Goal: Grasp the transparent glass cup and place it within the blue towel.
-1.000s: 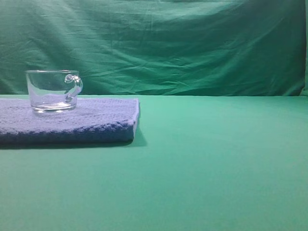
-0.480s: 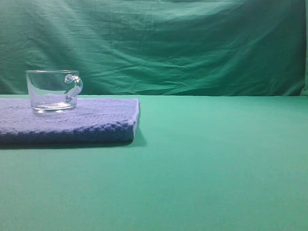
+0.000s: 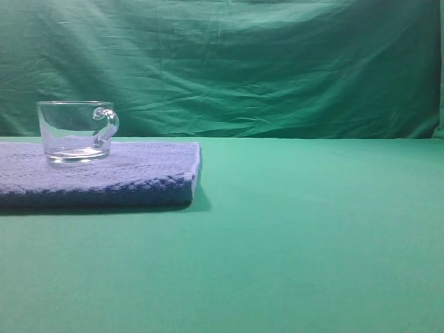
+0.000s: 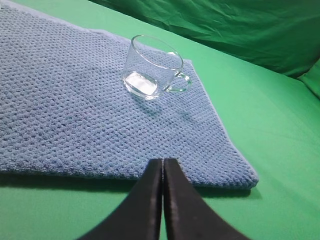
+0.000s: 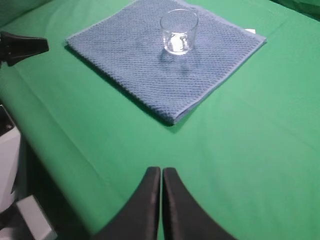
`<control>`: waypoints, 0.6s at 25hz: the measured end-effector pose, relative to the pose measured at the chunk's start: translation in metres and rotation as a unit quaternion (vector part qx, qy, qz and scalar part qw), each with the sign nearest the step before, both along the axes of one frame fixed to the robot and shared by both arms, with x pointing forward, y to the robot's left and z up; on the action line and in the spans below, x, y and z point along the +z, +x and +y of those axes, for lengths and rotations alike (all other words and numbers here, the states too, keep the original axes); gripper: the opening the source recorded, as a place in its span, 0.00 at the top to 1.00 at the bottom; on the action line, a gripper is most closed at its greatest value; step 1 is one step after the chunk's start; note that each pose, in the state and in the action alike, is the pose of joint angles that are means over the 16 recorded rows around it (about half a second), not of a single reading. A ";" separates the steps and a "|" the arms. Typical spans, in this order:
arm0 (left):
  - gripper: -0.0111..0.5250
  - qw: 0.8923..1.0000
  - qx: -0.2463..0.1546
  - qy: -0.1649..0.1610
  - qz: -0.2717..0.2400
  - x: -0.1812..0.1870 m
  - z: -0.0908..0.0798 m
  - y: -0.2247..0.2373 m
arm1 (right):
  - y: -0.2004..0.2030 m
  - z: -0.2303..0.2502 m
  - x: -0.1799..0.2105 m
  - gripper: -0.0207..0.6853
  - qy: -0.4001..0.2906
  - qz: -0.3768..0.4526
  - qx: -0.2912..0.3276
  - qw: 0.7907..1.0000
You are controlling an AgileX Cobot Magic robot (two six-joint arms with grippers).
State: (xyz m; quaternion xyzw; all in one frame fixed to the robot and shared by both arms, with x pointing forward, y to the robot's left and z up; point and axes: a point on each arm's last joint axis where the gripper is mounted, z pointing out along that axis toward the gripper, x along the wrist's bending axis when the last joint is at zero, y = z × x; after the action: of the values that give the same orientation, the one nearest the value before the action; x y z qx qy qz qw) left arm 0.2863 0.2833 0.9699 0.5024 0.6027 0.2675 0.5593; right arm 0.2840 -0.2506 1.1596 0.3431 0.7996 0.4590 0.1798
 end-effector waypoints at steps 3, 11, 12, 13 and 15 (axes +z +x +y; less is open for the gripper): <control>0.98 1.000 0.000 0.000 0.000 0.000 0.000 0.000 | -0.002 -0.009 -0.012 0.97 0.021 -0.033 -0.041 0.998; 0.98 1.000 0.000 0.000 0.000 0.000 0.000 0.000 | -0.005 -0.030 -0.057 0.97 0.065 -0.135 -0.179 0.972; 0.98 1.000 0.000 0.000 0.000 0.000 0.000 0.000 | -0.005 -0.032 -0.064 0.97 0.068 -0.145 -0.196 0.967; 0.98 1.000 0.000 0.000 0.000 0.000 0.000 0.000 | -0.005 -0.034 -0.071 0.97 0.070 -0.153 -0.213 0.963; 0.98 1.000 0.000 0.000 0.000 0.000 0.000 0.000 | -0.006 -0.036 -0.087 0.97 0.071 -0.165 -0.244 0.953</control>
State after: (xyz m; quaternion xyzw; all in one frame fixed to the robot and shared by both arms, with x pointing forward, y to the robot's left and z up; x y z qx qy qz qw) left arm 0.2863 0.2833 0.9699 0.5024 0.6027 0.2675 0.5593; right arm 0.2784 -0.2871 1.0728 0.4589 0.6166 0.5066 0.3906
